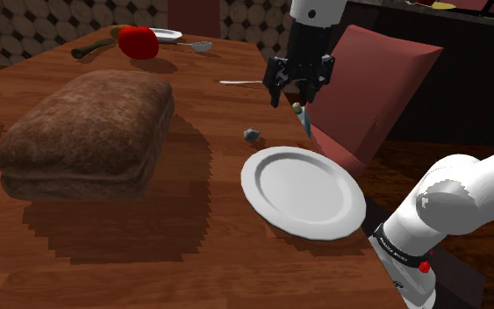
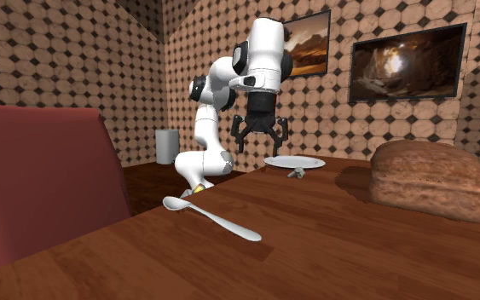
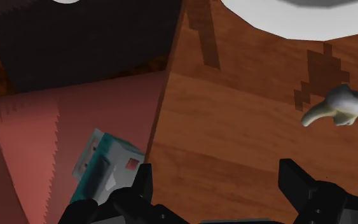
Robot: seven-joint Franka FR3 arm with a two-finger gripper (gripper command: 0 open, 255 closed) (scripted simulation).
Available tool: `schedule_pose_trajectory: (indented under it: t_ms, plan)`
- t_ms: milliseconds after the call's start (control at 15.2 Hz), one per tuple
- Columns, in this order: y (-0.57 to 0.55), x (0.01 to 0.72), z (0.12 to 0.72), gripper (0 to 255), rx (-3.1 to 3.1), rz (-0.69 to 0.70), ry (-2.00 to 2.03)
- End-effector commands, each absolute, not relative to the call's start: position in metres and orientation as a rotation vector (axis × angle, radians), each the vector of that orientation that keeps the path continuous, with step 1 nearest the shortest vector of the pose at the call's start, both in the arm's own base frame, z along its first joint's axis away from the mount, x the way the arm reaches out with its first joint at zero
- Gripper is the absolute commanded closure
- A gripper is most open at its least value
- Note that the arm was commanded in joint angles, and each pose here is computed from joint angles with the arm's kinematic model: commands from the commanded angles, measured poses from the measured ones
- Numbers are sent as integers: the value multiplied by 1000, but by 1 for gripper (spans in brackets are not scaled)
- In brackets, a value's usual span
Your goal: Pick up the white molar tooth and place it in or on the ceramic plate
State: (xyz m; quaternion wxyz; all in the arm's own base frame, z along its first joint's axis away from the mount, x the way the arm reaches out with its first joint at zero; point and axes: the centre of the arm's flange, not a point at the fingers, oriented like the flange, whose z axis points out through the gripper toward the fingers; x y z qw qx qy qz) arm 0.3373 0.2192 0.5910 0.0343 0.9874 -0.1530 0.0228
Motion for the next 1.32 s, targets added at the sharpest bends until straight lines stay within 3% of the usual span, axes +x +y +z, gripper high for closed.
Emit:
schedule_pose_trajectory:
  t_ms: [0,396,1254]
  plan:
    - [248,338,594,0,3020,79,-489]
    - [325,349,599,0,2975,105,-530]
    - [320,351,559,0,2975,105,-530]
